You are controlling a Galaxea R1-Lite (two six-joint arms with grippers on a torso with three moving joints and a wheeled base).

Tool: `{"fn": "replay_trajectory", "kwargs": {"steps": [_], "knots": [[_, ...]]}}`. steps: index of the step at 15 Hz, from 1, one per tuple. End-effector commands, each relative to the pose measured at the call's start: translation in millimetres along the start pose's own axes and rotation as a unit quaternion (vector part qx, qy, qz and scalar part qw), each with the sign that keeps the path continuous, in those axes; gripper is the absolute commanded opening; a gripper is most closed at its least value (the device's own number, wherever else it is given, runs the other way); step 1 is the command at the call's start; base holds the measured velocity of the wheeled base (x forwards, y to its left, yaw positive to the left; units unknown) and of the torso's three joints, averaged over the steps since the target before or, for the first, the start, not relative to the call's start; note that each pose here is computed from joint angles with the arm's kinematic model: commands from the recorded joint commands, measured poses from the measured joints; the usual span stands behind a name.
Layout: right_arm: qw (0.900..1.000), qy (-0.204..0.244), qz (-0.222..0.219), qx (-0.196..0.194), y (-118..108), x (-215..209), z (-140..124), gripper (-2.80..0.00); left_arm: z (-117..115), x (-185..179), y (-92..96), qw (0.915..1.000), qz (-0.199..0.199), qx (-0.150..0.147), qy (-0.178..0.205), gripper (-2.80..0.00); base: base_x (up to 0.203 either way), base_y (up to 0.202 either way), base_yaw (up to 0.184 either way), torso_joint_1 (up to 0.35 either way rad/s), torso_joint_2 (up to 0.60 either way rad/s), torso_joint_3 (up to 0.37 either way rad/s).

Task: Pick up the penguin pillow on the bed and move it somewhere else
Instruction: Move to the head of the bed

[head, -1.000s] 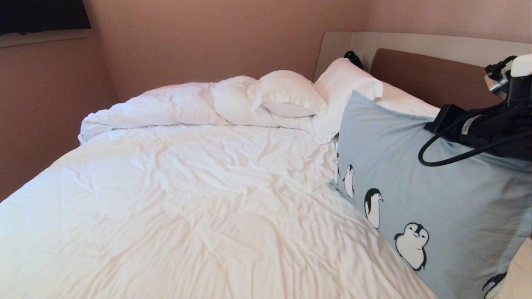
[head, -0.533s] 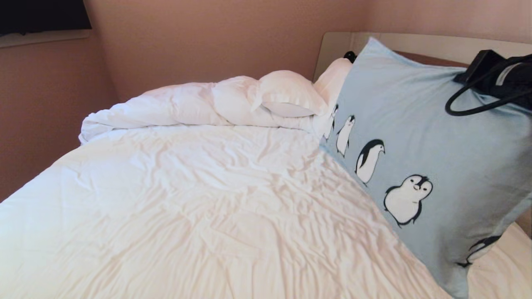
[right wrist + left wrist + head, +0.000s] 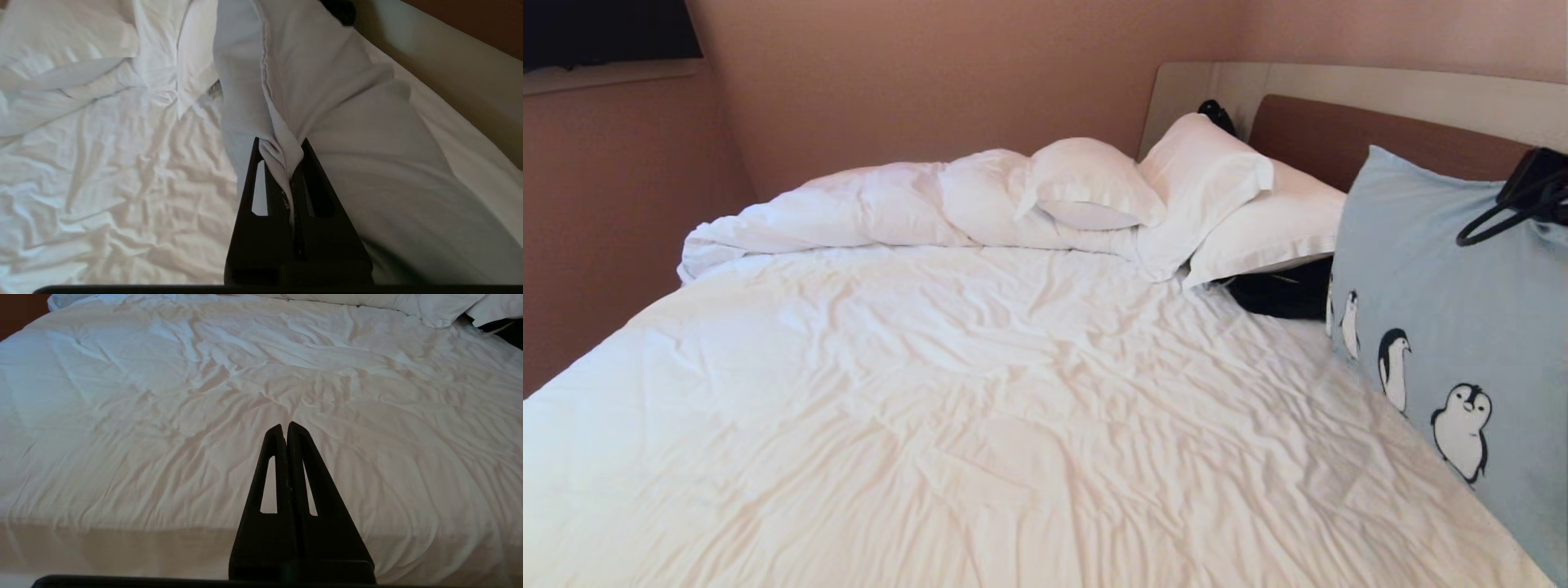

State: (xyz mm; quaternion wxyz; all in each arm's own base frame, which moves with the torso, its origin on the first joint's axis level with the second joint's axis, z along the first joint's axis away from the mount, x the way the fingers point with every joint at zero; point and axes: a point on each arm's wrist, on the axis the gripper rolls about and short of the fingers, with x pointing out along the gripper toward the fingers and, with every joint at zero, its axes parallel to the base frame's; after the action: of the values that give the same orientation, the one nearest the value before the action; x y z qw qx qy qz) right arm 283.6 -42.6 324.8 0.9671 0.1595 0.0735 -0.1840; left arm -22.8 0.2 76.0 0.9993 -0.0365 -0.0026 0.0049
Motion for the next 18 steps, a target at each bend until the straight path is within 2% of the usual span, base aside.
{"fn": "replay_trajectory", "kwargs": {"steps": [1, 3, 5, 11, 18], "knots": [[1.000, 0.017, -0.012, -0.007, -3.2, 15.4, -8.5, -2.80, -0.8, 0.2, 0.1, 1.0000, 0.000, 0.000, 0.001, -2.80, 0.000, 0.000, 0.000, 0.000, 0.00, 0.000], [0.999, 0.022, -0.026, -0.006, -9.8, 25.7, -11.3, -2.80, -0.8, 0.2, 0.1, 1.0000, 0.000, 0.000, 0.001, -2.80, 0.000, 0.000, 0.000, 0.000, 0.00, 0.000], [0.999, 0.008, -0.038, -0.001, -18.5, 37.5, -10.4, -2.80, -0.7, 0.3, 0.1, 1.0000, 0.001, 0.000, 0.002, -2.80, 0.000, 0.000, 0.000, 0.000, 0.00, 0.000], [0.995, 0.000, -0.090, -0.037, -52.6, 50.3, -5.6, -2.80, -0.8, 0.2, 0.1, 1.0000, 0.000, 0.000, 0.001, -2.80, 0.000, 0.000, 0.000, 0.000, 0.00, 0.000], [0.993, 0.014, -0.108, -0.039, -78.5, 64.4, -7.4, -2.80, -0.8, 0.2, 0.1, 1.0000, 0.000, 0.000, 0.001, -2.80, 0.000, 0.000, 0.000, 0.000, 0.00, 0.000]]}}
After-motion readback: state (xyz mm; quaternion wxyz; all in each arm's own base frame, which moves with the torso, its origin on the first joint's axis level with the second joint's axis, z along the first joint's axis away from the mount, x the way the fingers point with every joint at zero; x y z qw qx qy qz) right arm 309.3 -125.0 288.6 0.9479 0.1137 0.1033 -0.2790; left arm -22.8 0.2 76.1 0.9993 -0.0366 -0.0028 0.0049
